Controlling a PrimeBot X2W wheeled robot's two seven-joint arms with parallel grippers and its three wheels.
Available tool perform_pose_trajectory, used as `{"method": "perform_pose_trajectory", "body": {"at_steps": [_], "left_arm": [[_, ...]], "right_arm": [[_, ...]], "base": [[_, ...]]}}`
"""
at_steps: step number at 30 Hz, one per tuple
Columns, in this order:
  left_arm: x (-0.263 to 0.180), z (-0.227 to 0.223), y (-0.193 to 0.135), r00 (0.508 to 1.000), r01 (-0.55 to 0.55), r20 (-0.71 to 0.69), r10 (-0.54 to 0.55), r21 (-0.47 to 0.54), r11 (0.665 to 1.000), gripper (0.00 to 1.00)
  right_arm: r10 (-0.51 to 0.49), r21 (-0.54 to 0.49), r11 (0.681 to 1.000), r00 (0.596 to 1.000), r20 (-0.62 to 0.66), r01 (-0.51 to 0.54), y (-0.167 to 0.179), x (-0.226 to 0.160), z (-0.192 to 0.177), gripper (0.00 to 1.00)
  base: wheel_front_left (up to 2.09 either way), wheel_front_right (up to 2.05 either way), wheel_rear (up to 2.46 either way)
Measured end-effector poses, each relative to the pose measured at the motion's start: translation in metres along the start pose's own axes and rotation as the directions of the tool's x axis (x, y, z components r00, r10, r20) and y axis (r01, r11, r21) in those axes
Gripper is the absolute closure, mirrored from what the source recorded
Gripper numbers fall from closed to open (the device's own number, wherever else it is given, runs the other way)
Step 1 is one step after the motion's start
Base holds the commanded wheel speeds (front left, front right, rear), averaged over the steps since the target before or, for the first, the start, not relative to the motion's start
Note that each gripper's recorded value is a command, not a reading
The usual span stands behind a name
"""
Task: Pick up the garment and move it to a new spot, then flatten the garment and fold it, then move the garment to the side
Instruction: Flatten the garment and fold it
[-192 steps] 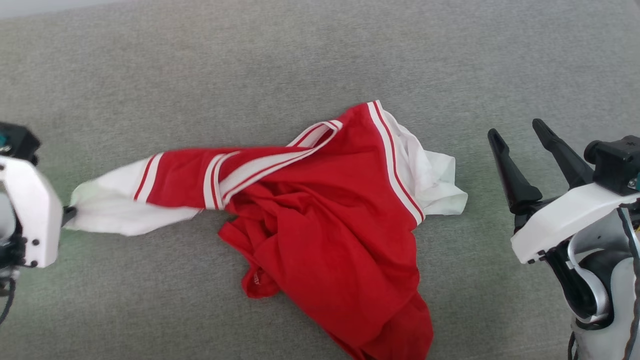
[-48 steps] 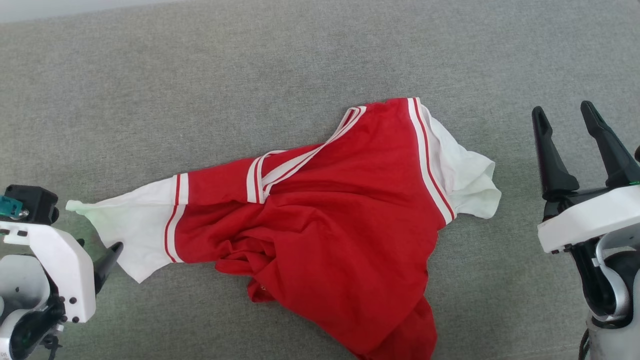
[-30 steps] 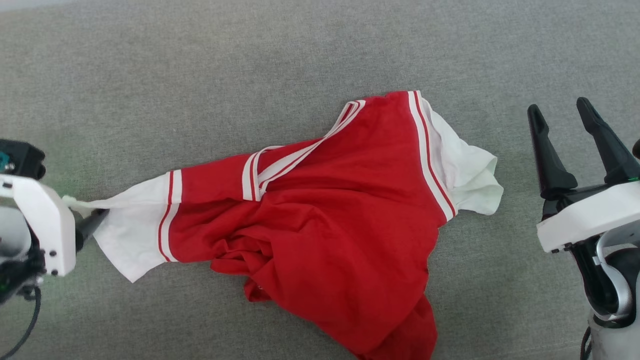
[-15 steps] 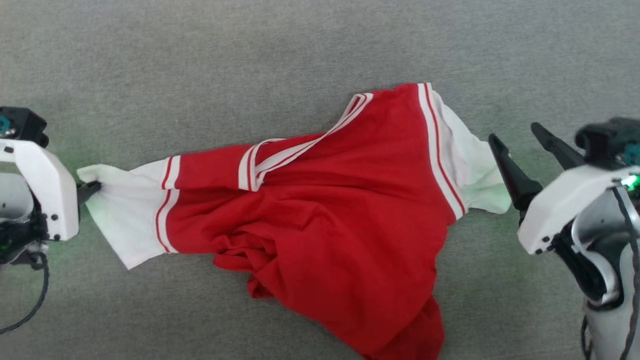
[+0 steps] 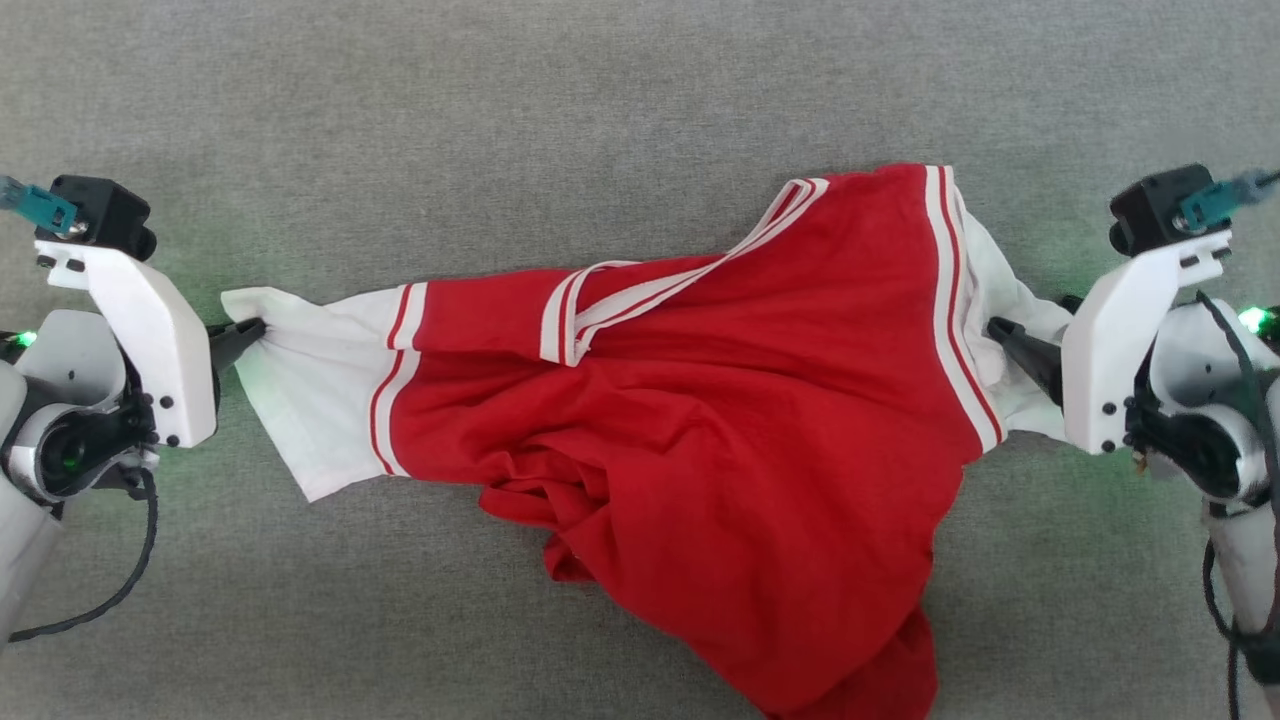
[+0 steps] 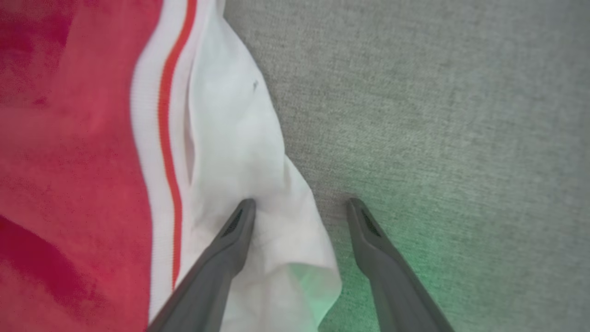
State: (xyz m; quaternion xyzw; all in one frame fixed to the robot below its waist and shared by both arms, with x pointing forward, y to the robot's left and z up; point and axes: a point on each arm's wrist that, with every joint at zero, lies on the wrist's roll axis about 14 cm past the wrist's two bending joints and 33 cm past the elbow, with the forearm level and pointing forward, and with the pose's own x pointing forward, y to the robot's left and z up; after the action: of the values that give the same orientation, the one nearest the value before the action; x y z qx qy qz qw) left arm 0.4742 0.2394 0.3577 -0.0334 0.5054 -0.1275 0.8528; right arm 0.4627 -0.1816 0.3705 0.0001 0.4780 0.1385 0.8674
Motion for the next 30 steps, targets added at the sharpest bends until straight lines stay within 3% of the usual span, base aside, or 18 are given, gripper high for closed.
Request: {"method": "perform_pose_trajectory", "body": {"at_steps": [1, 2, 3, 10, 17, 24, 30], "left_arm": [[0.000, 0.000, 0.000, 1.000, 0.001, 0.003, -0.001, -0.003, 1.000, 1.00], [-0.001, 0.000, 0.000, 1.000, 0.002, 0.005, -0.002, -0.006, 1.000, 1.00], [-0.001, 0.000, 0.000, 1.000, 0.002, 0.007, -0.002, -0.009, 1.000, 1.00], [-0.015, 0.012, -0.005, 0.999, -0.004, 0.041, 0.005, -0.024, 1.000, 1.00], [-0.068, 0.071, -0.026, 0.980, -0.008, 0.200, 0.000, 0.043, 0.999, 1.00], [-0.143, 0.128, -0.046, 0.925, -0.051, 0.381, 0.003, 0.117, 0.992, 1.00], [-0.208, 0.164, -0.049, 0.848, -0.120, 0.528, 0.040, 0.119, 0.986, 1.00]], "right_arm": [[0.010, -0.003, 1.000, 1.000, -0.027, -0.010, 0.002, 0.002, -0.001, 0.35], [0.019, -0.002, 1.000, 0.999, -0.047, -0.020, 0.004, 0.003, -0.001, 0.94], [0.026, 0.001, 1.000, 0.998, -0.064, -0.026, 0.005, 0.004, -0.002, 1.00], [0.100, 0.039, 0.994, 0.994, -0.037, -0.099, 0.022, -0.003, 0.019, 1.00], [0.197, 0.010, 0.979, 0.954, 0.225, -0.204, 0.052, -0.055, 0.099, 1.00], [0.235, -0.051, 0.969, 0.841, 0.487, -0.241, 0.069, -0.131, 0.171, 1.00], [0.162, -0.067, 0.985, 0.731, 0.663, -0.157, 0.057, -0.190, 0.213, 1.00]], "base": [[0.00, 0.00, 0.00], [0.00, 0.00, 0.00], [0.00, 0.00, 0.00], [0.00, 0.00, 0.00], [0.00, 0.00, 0.00], [0.00, 0.00, 0.00], [0.00, 0.00, 0.00]]}}
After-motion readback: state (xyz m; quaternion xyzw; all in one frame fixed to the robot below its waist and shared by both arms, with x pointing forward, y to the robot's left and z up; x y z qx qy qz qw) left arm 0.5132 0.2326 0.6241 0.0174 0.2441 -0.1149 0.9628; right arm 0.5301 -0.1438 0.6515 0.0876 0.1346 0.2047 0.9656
